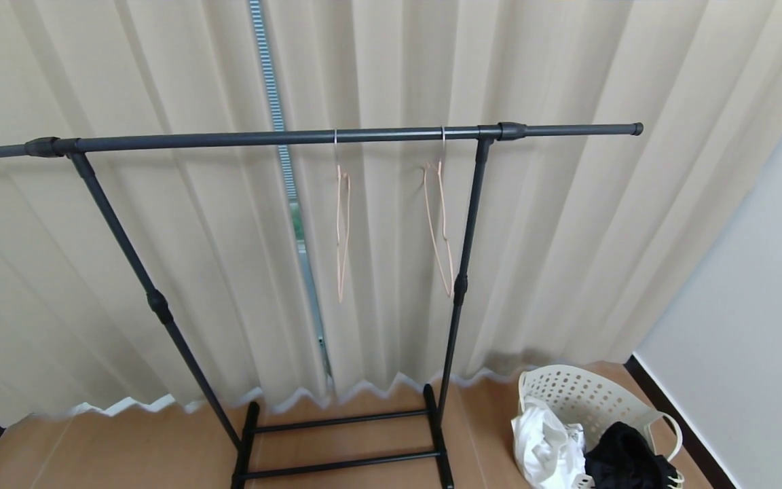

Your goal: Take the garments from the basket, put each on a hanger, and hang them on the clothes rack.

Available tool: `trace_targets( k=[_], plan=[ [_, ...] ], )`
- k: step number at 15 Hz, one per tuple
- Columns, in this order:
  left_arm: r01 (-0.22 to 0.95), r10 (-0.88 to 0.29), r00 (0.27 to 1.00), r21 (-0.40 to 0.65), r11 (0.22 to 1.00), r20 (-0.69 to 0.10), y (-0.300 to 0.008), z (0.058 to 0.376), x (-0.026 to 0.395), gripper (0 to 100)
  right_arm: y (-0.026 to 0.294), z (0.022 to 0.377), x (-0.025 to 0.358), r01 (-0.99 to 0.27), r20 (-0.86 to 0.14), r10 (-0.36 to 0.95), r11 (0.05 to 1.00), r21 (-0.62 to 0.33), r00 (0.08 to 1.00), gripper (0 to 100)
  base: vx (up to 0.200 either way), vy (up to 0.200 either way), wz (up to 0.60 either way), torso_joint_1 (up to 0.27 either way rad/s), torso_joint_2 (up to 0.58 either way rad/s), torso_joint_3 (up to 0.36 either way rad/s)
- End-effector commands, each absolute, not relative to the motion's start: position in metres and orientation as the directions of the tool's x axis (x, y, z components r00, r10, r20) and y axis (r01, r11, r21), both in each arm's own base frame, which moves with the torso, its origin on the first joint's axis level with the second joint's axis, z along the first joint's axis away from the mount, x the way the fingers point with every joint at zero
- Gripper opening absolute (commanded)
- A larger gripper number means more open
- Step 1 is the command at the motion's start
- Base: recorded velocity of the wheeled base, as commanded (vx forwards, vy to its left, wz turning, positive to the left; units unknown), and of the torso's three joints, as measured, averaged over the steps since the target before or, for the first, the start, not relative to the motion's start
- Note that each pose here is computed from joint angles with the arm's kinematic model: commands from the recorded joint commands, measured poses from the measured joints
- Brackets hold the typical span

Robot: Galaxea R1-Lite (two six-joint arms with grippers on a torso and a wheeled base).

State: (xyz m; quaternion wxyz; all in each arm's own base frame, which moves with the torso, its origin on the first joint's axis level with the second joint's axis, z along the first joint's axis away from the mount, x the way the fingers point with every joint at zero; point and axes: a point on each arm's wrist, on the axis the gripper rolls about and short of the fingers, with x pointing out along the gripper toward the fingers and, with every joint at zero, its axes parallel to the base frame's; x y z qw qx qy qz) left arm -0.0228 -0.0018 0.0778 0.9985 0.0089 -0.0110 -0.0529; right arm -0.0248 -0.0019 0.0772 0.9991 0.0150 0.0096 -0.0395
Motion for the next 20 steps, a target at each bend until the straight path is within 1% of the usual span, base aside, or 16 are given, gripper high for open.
trace_targets(
  k=[1,9,20],
  plan=[
    [0.105,-0.106,0.994,0.019,0.994,0.021,-0.0018,0.0779,-0.0228,100,-0.0019,0.0773,-0.0247,0.079,-0.021,-0.078,0.996,0.029,0.997,100,0.000,0.000,0.00,-0.144,0.35,0.198],
    [0.105,-0.106,0.994,0.019,0.994,0.021,-0.0018,0.0779,-0.0228,100,-0.0019,0.0773,-0.0247,0.079,-0.021,-0.078,0.996,0.029,0.997,100,0.000,0.000,0.00,-0.155,0.37,0.207],
    [0.105,-0.106,0.994,0.019,0.994,0.021,-0.0018,0.0779,-0.0228,100,-0.0019,0.0769,-0.0246,0.079,-0.023,-0.078,0.996,0.029,0.997,100,0.000,0.000,0.00,-0.203,0.53,0.329]
  ],
)
